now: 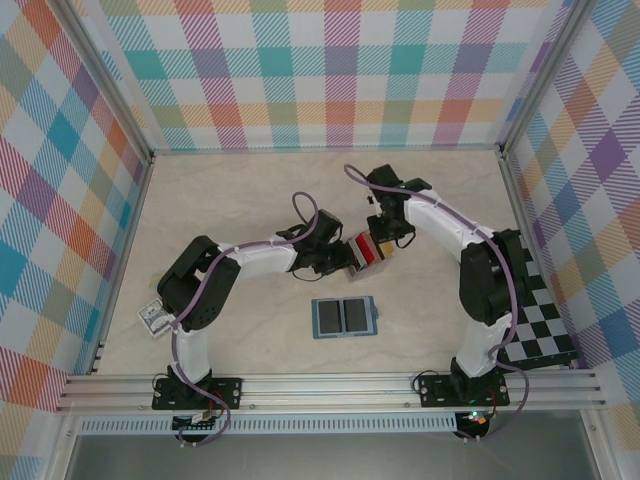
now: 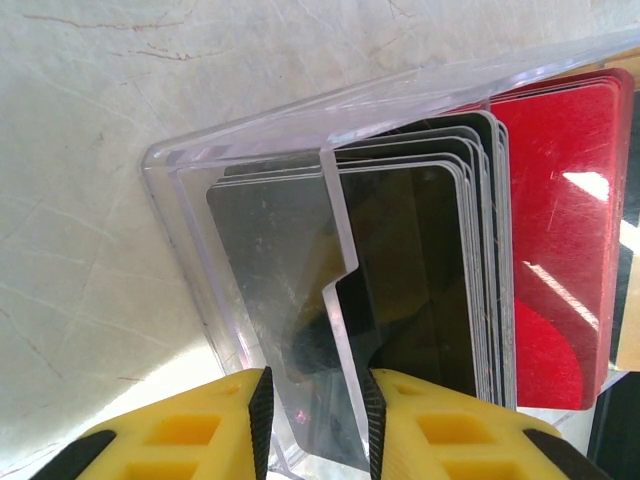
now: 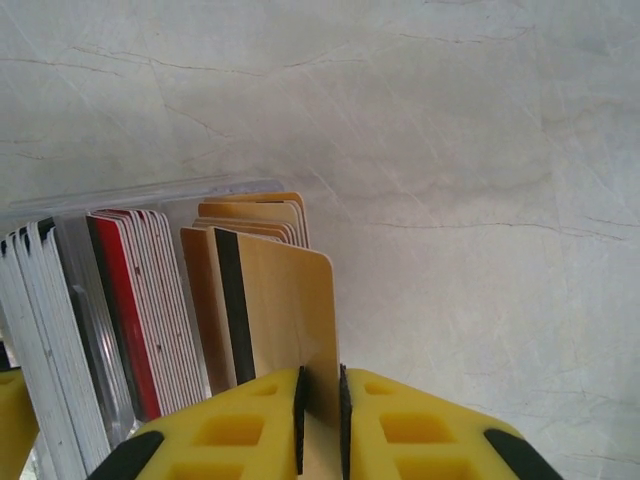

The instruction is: Put the credit cards into the card holder

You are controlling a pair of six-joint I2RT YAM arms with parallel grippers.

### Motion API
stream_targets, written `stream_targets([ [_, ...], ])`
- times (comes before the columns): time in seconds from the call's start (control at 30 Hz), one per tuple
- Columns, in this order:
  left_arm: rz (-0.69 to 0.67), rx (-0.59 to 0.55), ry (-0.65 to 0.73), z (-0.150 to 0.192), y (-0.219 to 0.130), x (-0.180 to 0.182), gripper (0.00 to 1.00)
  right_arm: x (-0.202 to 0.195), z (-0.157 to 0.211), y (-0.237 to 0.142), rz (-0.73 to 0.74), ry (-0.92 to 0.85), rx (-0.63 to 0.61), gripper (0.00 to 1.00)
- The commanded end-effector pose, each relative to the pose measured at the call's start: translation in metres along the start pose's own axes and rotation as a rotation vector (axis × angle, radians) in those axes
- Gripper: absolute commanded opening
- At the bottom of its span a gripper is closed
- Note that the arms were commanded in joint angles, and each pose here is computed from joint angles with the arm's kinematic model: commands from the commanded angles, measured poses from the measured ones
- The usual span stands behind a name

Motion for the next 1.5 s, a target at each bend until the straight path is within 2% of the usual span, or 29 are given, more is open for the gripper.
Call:
stream_targets([
  [0.0, -0.127, 0.070, -0.023, 0.011, -0.004, 0.023, 0.30, -0.003, -0.001, -0.025, 0.004, 0.004, -0.047, 0.17],
  [0.5, -0.081, 0.037, -0.006, 0.005, -0.017, 0.011, 0.33, 0.007, 0.008, -0.057, -0.225, 0.091, -0.086, 0.04],
  [0.7, -0.048, -0.017, 0.011, 0.001, -0.040, 0.001, 0.42, 0.006, 0.015, -0.072, -0.290, 0.154, -0.130, 0.03],
  [0.8, -0.020, -0.065, 0.009, 0.000, -0.059, -0.003, 0.48, 0.005, 0.022, -0.084, -0.375, 0.207, -0.160, 0.02],
  [0.9, 0.086, -0.105, -0.012, 0.002, -0.081, -0.006, 0.53, 0.003, 0.028, -0.094, -0.485, 0.271, -0.182, 0.02],
  [1.07, 0.371, -0.159, -0.062, 0.004, -0.113, -0.009, 0.63, 0.000, 0.039, -0.101, -0.694, 0.370, -0.181, 0.02],
  [1.23, 0.596, -0.098, -0.029, 0.004, -0.123, -0.025, 0.65, 0.006, 0.043, -0.102, -0.863, 0.401, -0.161, 0.02],
  [1.47, 0.692, -0.068, -0.008, 0.002, -0.124, -0.035, 0.61, 0.012, 0.042, -0.100, -0.976, 0.414, -0.137, 0.03],
])
Point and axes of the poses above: each hand's point on the last joint's axis, 136 mm out from that joint toward the fingers, its own y axis out along the fingers, its own x axis along the line the jaws close on, z = x × y, the point moved 10 cm from there along -y, back along the fingers, and after that the axes turned 2 degrees about y, right-handed, at the moved point
